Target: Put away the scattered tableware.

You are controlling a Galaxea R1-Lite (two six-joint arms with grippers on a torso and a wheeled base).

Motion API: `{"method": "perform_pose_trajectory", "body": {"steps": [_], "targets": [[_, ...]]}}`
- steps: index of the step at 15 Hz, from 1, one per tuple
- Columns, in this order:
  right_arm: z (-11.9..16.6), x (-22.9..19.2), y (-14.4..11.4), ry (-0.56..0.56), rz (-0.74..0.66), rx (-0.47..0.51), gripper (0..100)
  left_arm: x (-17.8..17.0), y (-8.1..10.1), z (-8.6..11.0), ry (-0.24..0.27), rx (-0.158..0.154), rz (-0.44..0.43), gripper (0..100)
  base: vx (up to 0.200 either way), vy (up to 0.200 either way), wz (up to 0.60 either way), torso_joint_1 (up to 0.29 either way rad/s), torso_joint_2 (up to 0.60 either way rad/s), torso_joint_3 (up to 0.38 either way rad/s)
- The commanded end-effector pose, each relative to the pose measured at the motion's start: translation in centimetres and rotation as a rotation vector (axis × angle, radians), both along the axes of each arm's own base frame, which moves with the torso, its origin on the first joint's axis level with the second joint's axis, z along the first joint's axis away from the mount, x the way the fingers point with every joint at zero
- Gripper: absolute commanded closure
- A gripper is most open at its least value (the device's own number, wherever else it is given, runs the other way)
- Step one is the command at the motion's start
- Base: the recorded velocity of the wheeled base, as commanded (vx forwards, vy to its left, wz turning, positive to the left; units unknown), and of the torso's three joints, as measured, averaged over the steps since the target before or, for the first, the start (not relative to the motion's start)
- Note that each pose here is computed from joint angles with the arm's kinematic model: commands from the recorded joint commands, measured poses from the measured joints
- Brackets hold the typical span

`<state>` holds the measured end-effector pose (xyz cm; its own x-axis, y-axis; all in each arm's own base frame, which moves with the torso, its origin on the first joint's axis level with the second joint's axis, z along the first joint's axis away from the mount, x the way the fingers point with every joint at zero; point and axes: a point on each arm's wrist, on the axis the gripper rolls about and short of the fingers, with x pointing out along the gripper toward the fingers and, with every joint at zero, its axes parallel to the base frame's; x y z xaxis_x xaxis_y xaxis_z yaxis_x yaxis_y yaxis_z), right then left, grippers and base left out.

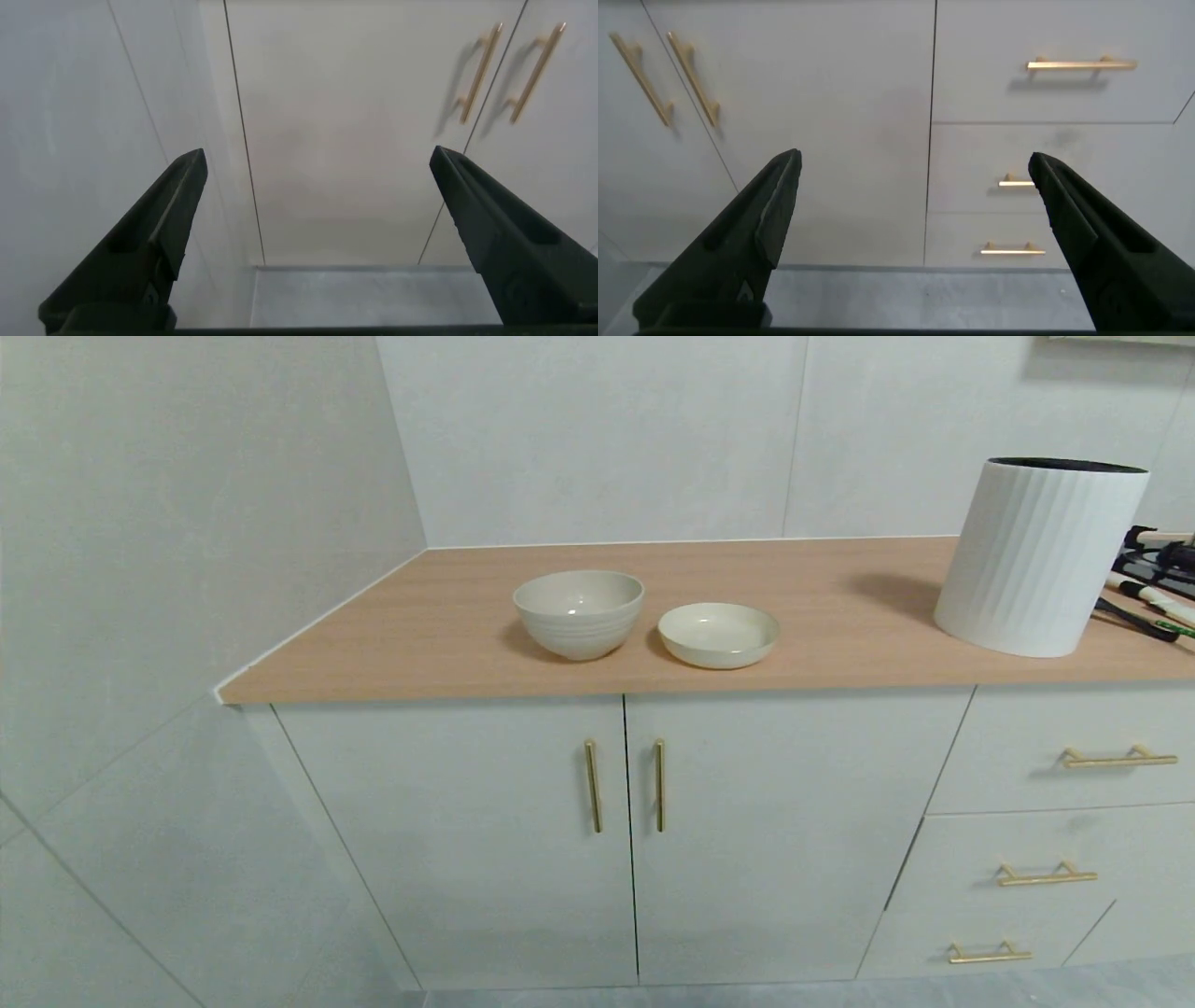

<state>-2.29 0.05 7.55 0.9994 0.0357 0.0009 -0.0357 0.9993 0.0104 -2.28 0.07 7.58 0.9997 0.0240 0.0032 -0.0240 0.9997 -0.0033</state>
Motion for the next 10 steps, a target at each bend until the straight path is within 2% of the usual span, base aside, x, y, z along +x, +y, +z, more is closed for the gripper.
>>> {"method": "perform_pose_trajectory", "body": {"steps": [1,7,10], "targets": [[0.0,0.01,0.0,0.001,0.001,0.0,0,0.01,0.0,0.0,0.002,0.0,0.001,0,0.0,0.0,0.0,-0.168,0.47,0.295],[0.0,0.01,0.0,0.001,0.001,0.0,0,0.0,0.0,0.0,0.0,0.0,0.001,0,0.0,0.0,0.0,-0.139,0.45,0.308],[0.0,0.01,0.0,0.001,0.001,0.0,0,0.01,0.0,0.0,0.002,0.0,0.001,0,0.0,0.0,0.0,-0.038,0.15,0.1]]}}
